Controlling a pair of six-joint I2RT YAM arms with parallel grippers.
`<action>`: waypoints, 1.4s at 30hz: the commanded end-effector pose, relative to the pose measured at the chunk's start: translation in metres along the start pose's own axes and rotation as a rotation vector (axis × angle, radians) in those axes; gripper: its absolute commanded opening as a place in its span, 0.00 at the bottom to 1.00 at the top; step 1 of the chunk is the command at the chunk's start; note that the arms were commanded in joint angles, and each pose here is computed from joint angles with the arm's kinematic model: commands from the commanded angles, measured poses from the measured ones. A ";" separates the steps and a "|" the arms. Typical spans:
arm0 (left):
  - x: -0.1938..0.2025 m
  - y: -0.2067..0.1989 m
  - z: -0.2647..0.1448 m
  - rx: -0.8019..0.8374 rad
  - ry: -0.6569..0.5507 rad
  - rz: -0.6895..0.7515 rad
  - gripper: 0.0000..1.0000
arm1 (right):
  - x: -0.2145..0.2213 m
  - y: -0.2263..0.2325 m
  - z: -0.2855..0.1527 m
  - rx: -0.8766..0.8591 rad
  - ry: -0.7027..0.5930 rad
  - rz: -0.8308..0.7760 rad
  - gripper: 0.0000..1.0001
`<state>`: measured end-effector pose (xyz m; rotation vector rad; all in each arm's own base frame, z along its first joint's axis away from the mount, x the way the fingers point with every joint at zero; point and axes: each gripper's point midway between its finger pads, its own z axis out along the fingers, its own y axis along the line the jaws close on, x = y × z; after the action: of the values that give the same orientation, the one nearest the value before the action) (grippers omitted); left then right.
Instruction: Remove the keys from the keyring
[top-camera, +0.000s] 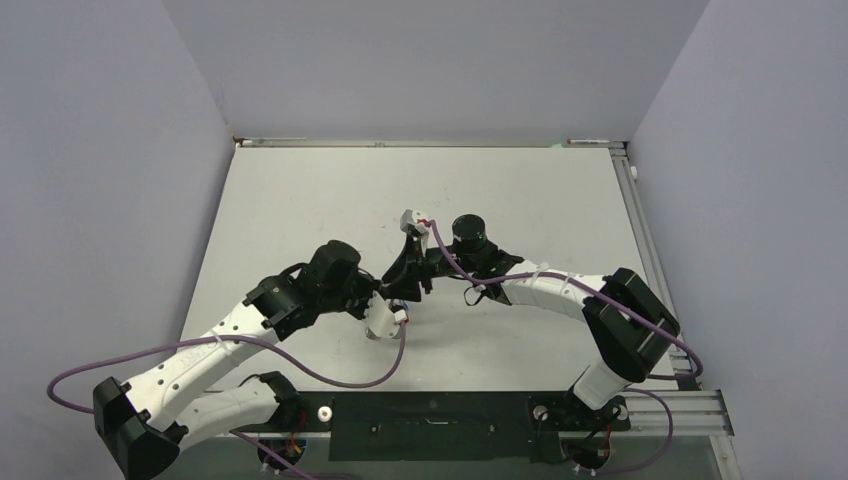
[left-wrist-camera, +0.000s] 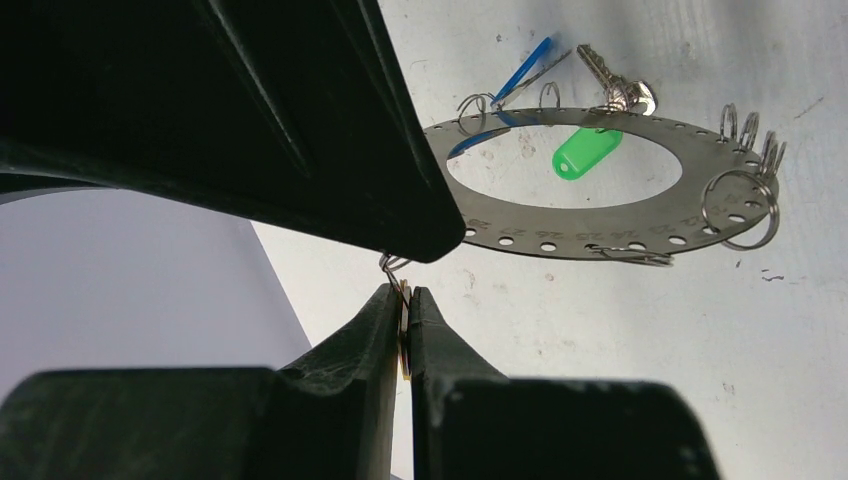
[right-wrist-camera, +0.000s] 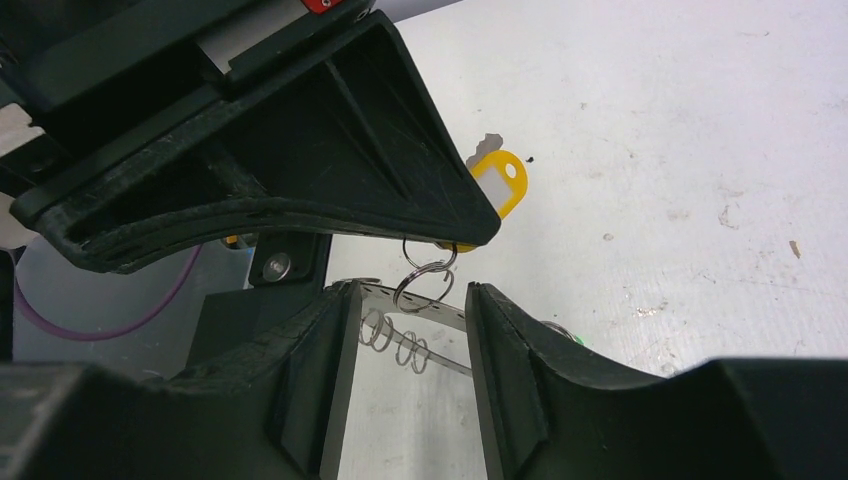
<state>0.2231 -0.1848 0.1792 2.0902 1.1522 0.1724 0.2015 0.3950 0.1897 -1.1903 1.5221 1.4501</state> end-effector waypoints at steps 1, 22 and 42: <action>-0.015 0.026 -0.012 -0.080 -0.056 0.011 0.00 | -0.012 0.004 0.004 -0.025 -0.035 -0.066 0.43; -0.022 0.031 -0.011 -0.077 -0.092 -0.042 0.00 | -0.009 0.009 0.004 -0.061 -0.009 -0.088 0.05; -0.036 0.023 -0.018 -0.074 -0.351 -0.122 0.00 | -0.057 0.045 -0.023 -0.211 -0.150 -0.140 0.05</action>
<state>0.2117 -0.2012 0.1962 1.9204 1.1521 -0.1886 0.1926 0.3858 0.2124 -1.2229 1.4042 1.5631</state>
